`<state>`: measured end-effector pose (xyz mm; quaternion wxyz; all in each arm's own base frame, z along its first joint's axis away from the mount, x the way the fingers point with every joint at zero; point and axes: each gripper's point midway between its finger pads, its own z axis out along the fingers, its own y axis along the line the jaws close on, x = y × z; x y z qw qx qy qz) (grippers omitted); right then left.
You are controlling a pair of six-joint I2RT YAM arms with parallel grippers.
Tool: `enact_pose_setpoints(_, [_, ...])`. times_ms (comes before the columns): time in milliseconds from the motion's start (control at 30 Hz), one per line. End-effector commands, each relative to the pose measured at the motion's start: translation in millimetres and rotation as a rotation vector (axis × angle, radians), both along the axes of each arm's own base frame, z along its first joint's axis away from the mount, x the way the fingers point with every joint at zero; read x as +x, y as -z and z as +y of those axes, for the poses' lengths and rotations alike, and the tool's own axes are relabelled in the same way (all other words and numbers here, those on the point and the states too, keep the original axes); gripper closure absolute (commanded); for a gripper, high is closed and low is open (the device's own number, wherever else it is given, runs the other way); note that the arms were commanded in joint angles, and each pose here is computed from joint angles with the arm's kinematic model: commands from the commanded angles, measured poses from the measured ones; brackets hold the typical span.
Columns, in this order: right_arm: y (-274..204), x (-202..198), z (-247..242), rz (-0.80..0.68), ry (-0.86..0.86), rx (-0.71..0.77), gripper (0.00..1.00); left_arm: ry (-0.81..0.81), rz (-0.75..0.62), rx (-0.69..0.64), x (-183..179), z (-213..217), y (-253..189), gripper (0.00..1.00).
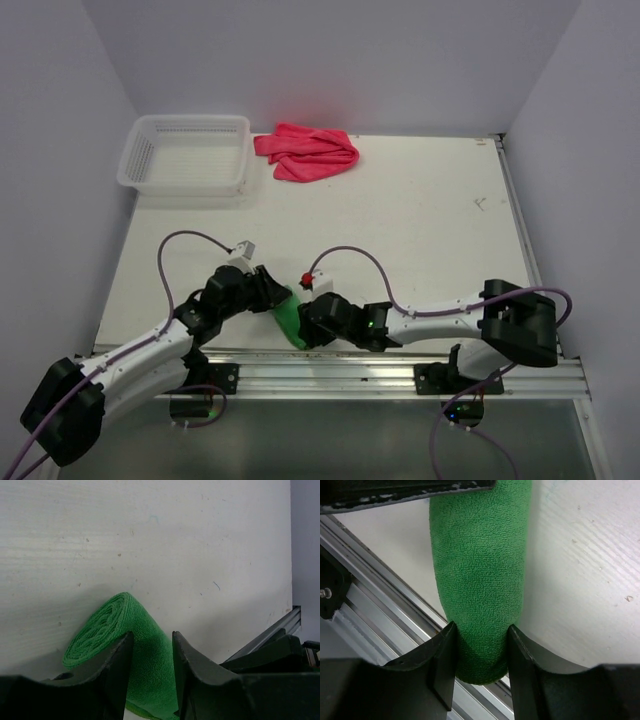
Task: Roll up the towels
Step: Roll the towel, then place the rolled towel into the container
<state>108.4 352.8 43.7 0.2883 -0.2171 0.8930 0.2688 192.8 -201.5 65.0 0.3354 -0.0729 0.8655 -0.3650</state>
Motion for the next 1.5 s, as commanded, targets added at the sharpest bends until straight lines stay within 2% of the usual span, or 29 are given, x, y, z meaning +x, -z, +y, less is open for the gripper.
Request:
enact_pose_setpoints(0, [3.2, -12.6, 10.4, -0.069, -0.052, -0.055, 0.65, -0.055, 0.112, 0.155, -8.5, 23.3, 19.7, 0.57])
enact_pose_setpoints(167, [-4.5, -16.8, 17.7, -0.196, -0.042, -0.136, 0.70, -0.095, 0.152, 0.217, -3.6, 30.1, 2.8, 0.51])
enact_pose_setpoints(267, [-17.1, -5.8, 11.5, -0.335, 0.043, -0.228, 0.71, -0.104, 0.170, 0.240, -2.7, 32.1, -14.0, 0.48])
enact_pose_setpoints(367, [-30.3, 4.8, 7.8, -0.422, 0.131, -0.277, 0.71, -0.109, 0.169, 0.249, -3.4, 34.7, -31.4, 0.38])
enact_pose_setpoints(400, [-27.1, 5.9, 8.3, -0.431, 0.146, -0.287, 0.72, -0.116, 0.145, 0.240, -1.1, 34.9, -42.9, 0.30])
enact_pose_setpoints(500, [-25.9, 10.9, 13.4, -0.457, 0.182, -0.284, 0.72, -0.130, 0.131, 0.229, -3.7, 39.2, -55.5, 0.18])
enact_pose_setpoints(600, [-22.5, 13.1, 19.3, -0.471, 0.198, -0.286, 0.72, -0.139, 0.137, 0.215, -9.1, 42.2, -57.6, 0.15])
enact_pose_setpoints(833, [-22.3, 9.5, 37.4, -0.495, 0.178, -0.252, 0.72, -0.116, 0.217, 0.206, -24.2, 40.4, -30.6, 0.13])
enact_pose_setpoints(1233, [-31.4, -0.6, 58.7, -0.545, 0.142, -0.202, 0.71, -0.098, 0.276, 0.178, -18.9, 23.6, 1.8, 0.07])
enact_pose_setpoints(1467, [-32.6, -4.1, 66.2, -0.577, 0.161, -0.217, 0.70, -0.108, 0.299, 0.161, -24.0, 21.0, 15.8, 0.17])
